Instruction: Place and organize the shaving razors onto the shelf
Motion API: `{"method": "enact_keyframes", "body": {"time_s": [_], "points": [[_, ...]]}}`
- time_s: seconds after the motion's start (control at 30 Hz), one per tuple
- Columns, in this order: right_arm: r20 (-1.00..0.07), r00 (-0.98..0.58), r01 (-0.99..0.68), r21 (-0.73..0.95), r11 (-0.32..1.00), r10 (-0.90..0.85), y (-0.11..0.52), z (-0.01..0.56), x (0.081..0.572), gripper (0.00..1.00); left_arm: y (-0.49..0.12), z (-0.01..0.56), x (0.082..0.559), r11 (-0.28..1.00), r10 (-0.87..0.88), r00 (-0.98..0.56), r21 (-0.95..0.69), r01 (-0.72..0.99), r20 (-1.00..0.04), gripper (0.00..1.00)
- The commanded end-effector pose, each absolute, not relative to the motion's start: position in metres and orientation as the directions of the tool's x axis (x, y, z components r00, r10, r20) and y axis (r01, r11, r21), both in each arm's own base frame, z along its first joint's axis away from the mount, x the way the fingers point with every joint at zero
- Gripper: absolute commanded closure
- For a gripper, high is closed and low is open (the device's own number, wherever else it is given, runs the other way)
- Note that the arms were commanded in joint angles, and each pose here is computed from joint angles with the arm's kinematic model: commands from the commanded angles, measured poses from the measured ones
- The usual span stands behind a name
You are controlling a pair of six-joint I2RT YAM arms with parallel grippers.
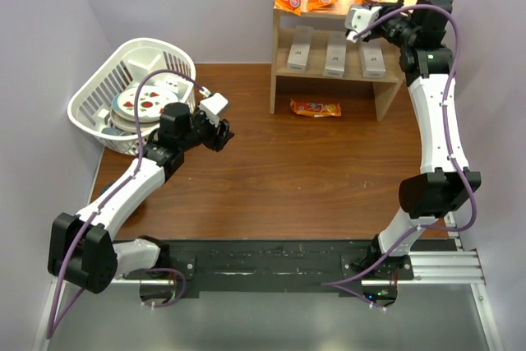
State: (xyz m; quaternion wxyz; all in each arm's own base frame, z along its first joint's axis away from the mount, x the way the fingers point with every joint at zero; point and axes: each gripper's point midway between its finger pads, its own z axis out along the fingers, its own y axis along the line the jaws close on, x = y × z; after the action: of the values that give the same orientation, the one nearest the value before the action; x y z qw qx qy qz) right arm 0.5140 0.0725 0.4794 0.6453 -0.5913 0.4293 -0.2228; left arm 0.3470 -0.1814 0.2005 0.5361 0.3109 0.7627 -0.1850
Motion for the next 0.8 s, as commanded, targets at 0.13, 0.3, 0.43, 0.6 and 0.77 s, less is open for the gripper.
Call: {"method": "enact_keyframes", "body": {"time_s": [0.13, 0.3, 0.43, 0.6, 0.77], "points": [[-0.197, 0.556, -0.184, -0.977, 0.111, -0.808, 0.089, 0.475, 0.507, 1.00, -0.184, 0.221, 0.355, 0.742, 0.239, -0.180, 0.060, 0.668, -0.954, 0.42], [-0.192, 0.548, -0.175, -0.978, 0.114, -0.814, 0.088, 0.478, 0.508, 1.00, -0.184, 0.220, 0.356, 0.742, 0.240, -0.182, 0.059, 0.667, -0.954, 0.42], [-0.190, 0.537, -0.170, -0.979, 0.115, -0.822, 0.085, 0.479, 0.507, 1.00, -0.184, 0.222, 0.356, 0.742, 0.237, -0.179, 0.059, 0.668, -0.955, 0.42], [-0.182, 0.519, -0.150, -0.981, 0.121, -0.835, 0.081, 0.483, 0.509, 1.00, -0.185, 0.221, 0.356, 0.740, 0.236, -0.181, 0.056, 0.670, -0.955, 0.42], [-0.181, 0.516, -0.142, -0.982, 0.124, -0.837, 0.080, 0.486, 0.509, 1.00, -0.186, 0.222, 0.357, 0.739, 0.232, -0.180, 0.053, 0.671, -0.956, 0.41]]}}
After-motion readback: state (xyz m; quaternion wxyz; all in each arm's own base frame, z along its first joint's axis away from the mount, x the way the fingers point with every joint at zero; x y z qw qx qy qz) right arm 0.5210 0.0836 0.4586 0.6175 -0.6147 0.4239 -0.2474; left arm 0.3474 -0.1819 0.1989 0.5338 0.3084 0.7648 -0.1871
